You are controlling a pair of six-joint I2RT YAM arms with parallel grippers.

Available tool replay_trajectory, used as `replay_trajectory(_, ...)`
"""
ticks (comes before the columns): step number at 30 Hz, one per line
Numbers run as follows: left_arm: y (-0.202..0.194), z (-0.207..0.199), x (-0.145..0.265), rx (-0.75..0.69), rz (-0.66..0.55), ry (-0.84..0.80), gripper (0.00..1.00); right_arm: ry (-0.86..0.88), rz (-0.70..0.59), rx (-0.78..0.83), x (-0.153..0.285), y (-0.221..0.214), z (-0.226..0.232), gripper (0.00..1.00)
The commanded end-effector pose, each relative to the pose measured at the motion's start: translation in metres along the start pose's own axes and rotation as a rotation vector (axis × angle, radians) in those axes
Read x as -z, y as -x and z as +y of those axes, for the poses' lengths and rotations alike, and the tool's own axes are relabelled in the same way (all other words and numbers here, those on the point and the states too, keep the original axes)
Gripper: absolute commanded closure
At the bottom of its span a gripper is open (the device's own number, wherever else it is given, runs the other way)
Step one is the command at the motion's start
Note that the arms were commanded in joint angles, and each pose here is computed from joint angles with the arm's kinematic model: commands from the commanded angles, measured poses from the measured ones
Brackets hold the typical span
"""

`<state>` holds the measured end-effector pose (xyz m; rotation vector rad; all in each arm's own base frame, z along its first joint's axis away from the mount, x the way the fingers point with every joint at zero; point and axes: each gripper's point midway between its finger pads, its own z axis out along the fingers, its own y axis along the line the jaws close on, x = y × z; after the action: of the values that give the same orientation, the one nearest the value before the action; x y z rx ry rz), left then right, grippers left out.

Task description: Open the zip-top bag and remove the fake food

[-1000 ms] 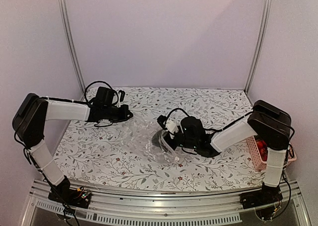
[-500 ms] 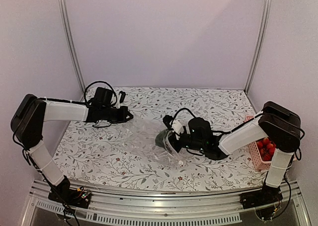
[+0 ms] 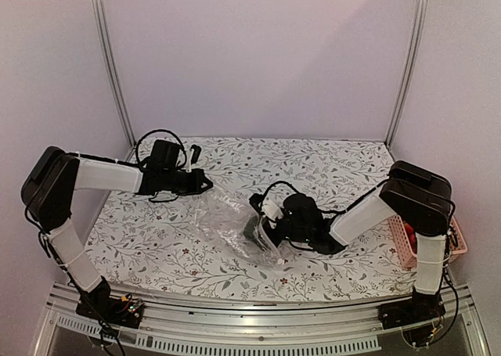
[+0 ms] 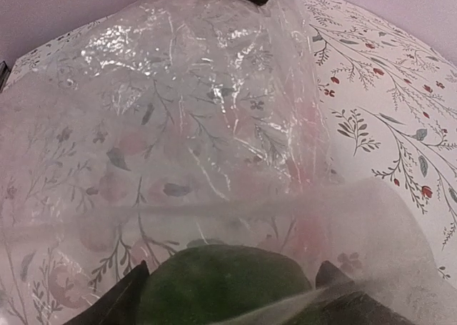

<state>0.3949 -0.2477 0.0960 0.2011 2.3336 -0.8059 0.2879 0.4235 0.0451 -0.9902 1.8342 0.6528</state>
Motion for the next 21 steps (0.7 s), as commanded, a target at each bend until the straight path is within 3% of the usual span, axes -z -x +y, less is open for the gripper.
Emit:
replay_trajectory(1, 0.01, -0.001, -0.007, -0.018, -0.025, -0.009, 1.0, -0.023, 0.092, 0.024, -0.004, -0.029, -0.005, 0.17)
replay_trajectory(11, 0.006, -0.001, -0.011, -0.014, -0.007, -0.009, 1.0, 0.032, -0.006, 0.08, 0.007, 0.011, 0.011, 0.09)
replay_trajectory(21, 0.009, 0.018, -0.005, 0.009, -0.015, 0.043, 1.0, 0.005, -0.023, 0.082, 0.026, 0.013, 0.009, 0.27)
